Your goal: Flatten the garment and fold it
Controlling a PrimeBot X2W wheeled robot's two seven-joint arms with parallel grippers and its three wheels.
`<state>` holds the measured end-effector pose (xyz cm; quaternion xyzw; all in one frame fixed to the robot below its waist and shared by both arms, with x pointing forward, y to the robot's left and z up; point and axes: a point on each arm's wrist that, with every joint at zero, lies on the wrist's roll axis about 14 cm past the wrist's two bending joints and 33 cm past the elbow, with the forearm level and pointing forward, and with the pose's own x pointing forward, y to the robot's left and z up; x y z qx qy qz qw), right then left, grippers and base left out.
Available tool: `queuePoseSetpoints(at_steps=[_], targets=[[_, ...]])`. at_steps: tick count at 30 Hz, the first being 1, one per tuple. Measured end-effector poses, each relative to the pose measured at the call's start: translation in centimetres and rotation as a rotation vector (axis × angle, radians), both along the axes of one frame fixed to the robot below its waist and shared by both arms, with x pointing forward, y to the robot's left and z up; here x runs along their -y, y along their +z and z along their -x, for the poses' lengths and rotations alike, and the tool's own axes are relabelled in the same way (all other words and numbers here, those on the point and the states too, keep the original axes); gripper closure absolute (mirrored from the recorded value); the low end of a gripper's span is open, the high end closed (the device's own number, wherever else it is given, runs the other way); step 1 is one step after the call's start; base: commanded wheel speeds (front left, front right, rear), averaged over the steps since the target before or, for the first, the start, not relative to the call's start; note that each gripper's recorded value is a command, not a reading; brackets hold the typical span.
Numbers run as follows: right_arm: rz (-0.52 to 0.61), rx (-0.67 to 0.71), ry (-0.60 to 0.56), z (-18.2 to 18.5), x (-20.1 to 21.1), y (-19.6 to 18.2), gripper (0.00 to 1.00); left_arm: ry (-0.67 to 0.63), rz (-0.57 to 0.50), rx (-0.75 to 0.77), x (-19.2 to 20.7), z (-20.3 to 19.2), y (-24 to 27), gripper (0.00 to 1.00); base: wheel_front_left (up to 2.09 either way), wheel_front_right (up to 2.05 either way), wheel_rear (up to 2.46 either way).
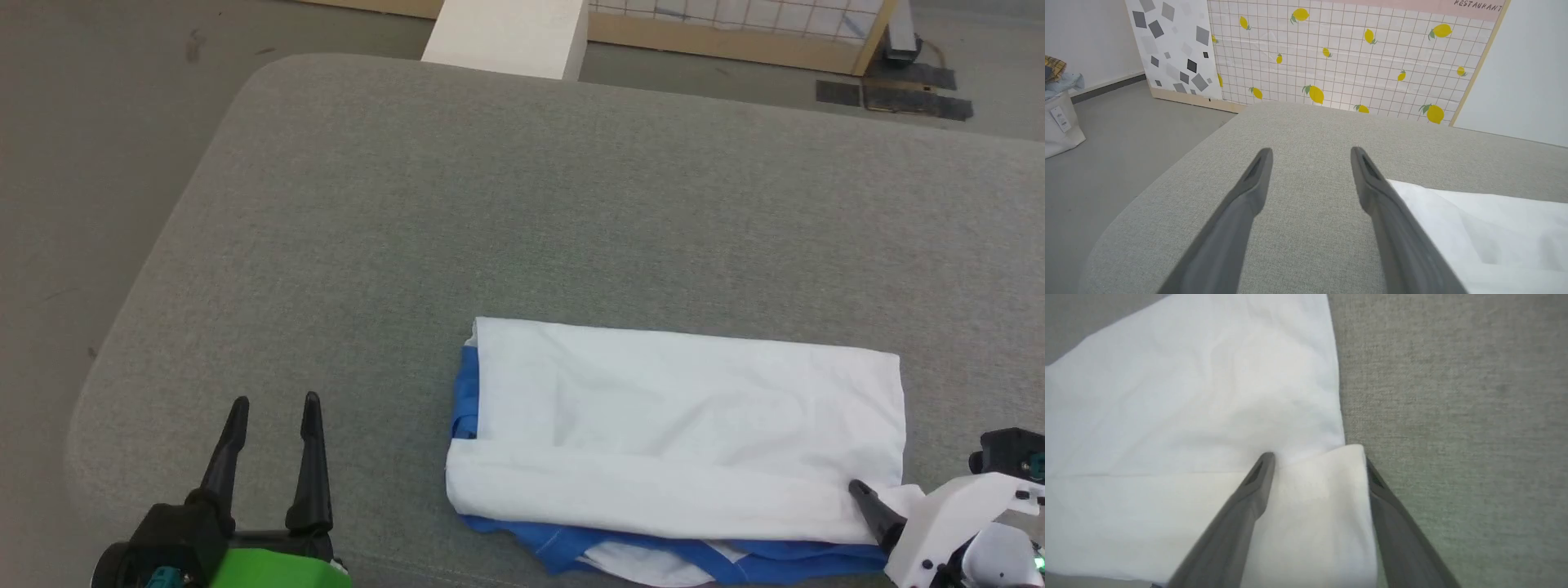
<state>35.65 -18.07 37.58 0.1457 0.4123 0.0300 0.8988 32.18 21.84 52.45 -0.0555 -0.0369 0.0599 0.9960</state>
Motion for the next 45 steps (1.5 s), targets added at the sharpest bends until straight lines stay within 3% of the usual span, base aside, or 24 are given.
queuePoseSetpoints(at_steps=[4,5,6,7,8,16,22,29,30,33,38,45], targets=[[-0.016,-0.051,0.046,-1.0,-1.4,-1.1,0.00,0.008,0.002,-0.027,-0.5,0.4,-0.9,0.00,0.00,0.00,0.00],[-0.016,-0.055,0.056,-1.1,-1.6,-1.2,0.06,0.009,0.003,-0.030,-0.5,0.5,-1.0,0.00,0.00,0.00,0.00],[-0.018,-0.062,0.065,-1.2,-1.8,-1.3,0.54,0.010,0.004,-0.034,-0.6,0.6,-1.1,0.00,0.00,0.00,0.00],[-0.024,-0.071,0.076,-1.2,-2.2,-1.5,0.65,0.013,0.004,-0.037,-0.6,0.6,-1.2,0.00,0.00,0.00,0.00],[-0.021,-0.076,0.085,-1.3,-2.3,-1.5,1.00,0.014,0.005,-0.038,-0.7,0.7,-1.2,0.00,0.00,0.00,0.00],[-0.031,-0.070,0.099,-1.1,-3.2,-1.0,1.00,0.007,0.007,-0.019,-0.6,1.3,-0.8,0.00,0.00,0.00,0.00],[-0.009,-0.025,0.013,-1.5,-0.8,-0.2,1.00,-0.005,0.011,-0.005,-0.3,1.1,-0.4,0.00,0.00,0.00,0.00],[0.102,0.046,-0.196,-1.9,7.7,1.8,1.00,-0.027,0.010,0.003,0.2,0.6,-0.3,0.00,0.00,0.00,0.00],[0.177,0.090,-0.346,-0.9,13.8,3.6,1.00,-0.051,0.004,0.003,0.8,0.1,-0.4,0.00,0.00,0.00,0.00],[0.194,0.102,-0.376,-0.4,15.1,4.2,1.00,-0.064,0.005,0.004,1.2,-0.1,-0.4,0.00,0.00,0.00,0.00],[0.186,0.143,-0.351,-0.8,14.3,5.3,1.00,-0.090,0.006,0.002,1.9,-0.6,-0.5,0.00,0.00,0.00,0.00],[0.081,0.214,-0.164,-2.5,7.3,7.6,1.00,-0.115,0.012,-0.006,2.7,-0.9,-0.8,0.00,0.00,0.00,0.00]])
